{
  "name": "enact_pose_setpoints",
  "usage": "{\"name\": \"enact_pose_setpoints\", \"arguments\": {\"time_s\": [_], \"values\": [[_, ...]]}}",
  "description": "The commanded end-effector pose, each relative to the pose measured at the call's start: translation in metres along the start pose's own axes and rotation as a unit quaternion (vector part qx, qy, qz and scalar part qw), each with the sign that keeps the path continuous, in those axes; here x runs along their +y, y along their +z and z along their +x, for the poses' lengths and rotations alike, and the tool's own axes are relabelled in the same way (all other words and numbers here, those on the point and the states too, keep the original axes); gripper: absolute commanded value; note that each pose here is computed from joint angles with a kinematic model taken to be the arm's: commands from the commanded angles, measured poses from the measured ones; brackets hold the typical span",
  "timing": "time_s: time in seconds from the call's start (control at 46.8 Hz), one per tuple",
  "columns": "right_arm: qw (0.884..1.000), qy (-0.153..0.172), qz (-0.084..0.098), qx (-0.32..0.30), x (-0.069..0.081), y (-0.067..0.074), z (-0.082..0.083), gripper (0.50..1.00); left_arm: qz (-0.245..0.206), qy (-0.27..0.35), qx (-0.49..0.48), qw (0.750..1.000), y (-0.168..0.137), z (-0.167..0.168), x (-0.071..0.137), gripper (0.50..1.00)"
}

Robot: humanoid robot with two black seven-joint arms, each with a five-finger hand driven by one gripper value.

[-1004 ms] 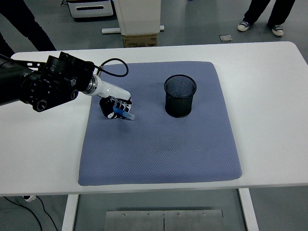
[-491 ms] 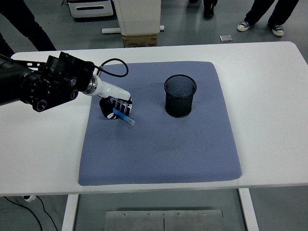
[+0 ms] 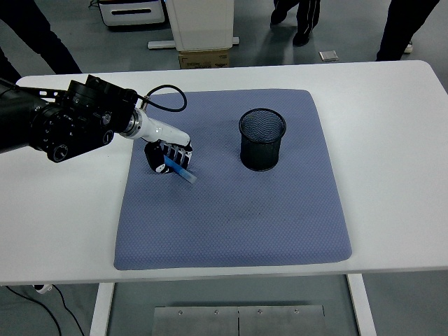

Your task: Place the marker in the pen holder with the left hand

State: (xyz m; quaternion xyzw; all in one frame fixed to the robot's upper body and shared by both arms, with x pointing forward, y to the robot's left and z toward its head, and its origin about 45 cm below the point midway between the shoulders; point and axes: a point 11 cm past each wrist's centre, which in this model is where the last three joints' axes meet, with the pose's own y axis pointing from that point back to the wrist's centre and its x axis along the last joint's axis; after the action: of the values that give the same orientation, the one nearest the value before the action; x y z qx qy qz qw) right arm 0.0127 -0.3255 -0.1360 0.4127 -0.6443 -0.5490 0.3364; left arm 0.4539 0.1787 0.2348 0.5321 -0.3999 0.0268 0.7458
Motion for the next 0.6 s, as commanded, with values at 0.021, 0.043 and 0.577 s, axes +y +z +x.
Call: {"name": "enact_pose_setpoints", "arguments": {"time_s": [0.021, 0.043, 0.577], "values": [[1.0, 0.0, 0.0, 0.0, 0.0, 0.0, 0.0, 1.0, 0.001, 0.002, -0.001, 1.0, -0.0001, 0.0025, 0.0014, 0.5], [1.0, 0.0, 0.0, 0.0, 0.0, 0.0, 0.0, 1.0, 0.001, 0.002, -0.001, 1.0, -0.0001, 0.0025, 0.0014, 0.5], [1.0, 0.0, 0.0, 0.0, 0.0, 0.0, 0.0, 1.0, -0.001, 0.008, -0.003, 1.0, 0.0004, 0.0078, 0.004, 0.5]]}}
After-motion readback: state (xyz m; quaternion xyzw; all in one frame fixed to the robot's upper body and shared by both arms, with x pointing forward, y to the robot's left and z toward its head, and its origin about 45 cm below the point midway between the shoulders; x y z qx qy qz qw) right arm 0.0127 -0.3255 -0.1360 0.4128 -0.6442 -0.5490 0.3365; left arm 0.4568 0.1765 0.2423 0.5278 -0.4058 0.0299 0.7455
